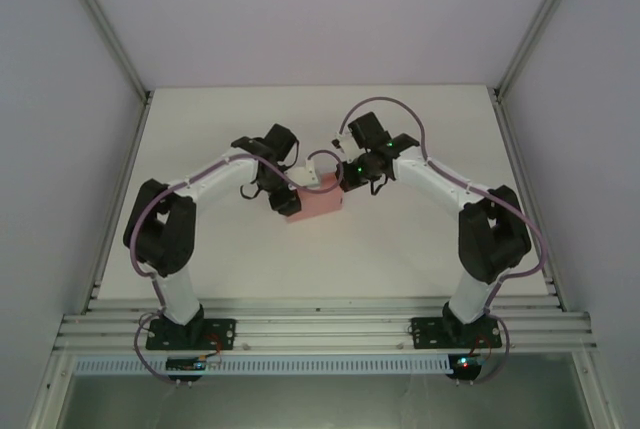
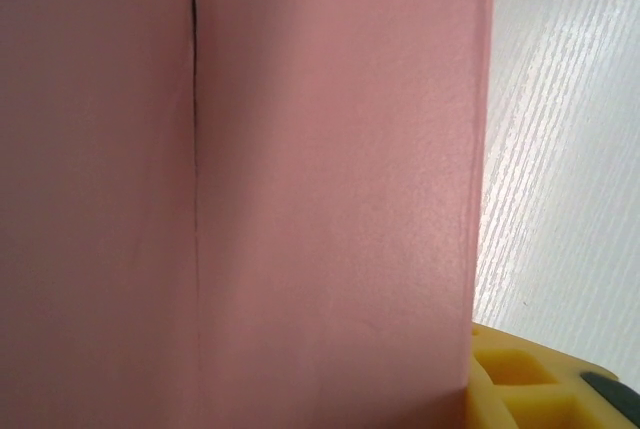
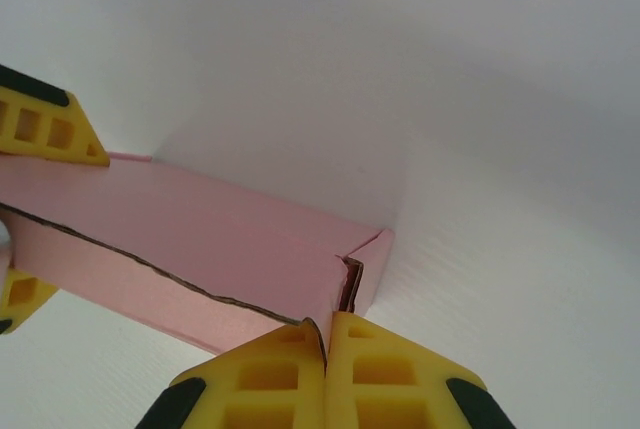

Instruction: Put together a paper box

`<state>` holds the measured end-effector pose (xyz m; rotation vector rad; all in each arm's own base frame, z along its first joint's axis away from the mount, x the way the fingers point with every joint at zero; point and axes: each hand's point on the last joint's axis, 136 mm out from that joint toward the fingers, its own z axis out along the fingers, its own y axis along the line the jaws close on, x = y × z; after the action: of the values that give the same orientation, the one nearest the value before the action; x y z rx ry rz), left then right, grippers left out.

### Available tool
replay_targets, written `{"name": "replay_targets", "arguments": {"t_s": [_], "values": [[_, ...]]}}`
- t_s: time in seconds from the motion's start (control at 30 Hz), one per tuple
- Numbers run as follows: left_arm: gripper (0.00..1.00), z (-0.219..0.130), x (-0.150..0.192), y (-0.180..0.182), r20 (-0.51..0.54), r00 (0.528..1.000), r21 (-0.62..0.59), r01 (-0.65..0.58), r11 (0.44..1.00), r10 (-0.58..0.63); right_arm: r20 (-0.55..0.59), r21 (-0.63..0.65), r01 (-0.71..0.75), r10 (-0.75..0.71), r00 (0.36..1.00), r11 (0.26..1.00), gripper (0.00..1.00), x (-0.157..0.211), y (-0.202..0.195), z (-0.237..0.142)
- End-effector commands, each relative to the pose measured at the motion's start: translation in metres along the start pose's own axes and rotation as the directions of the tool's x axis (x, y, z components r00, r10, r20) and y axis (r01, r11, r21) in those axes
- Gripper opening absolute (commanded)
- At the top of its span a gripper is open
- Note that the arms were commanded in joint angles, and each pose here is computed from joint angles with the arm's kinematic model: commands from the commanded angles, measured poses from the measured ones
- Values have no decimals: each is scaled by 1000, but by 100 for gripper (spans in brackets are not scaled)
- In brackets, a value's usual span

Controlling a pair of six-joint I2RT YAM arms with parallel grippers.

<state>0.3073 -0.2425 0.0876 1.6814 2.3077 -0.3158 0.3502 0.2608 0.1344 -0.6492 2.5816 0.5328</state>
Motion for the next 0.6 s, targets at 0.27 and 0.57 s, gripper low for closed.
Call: {"name": "replay_targets", "arguments": {"t_s": [0.27,0.57], "values": [[39,5,-12,12,20,999,-14,36,999,-36,9,21,-95,94,995,995,0,26,4,14],[50,2,-12,14,24,998,-33,67,997,-66,-34,255,-1,10,999,967,0,73,-25,38]]}}
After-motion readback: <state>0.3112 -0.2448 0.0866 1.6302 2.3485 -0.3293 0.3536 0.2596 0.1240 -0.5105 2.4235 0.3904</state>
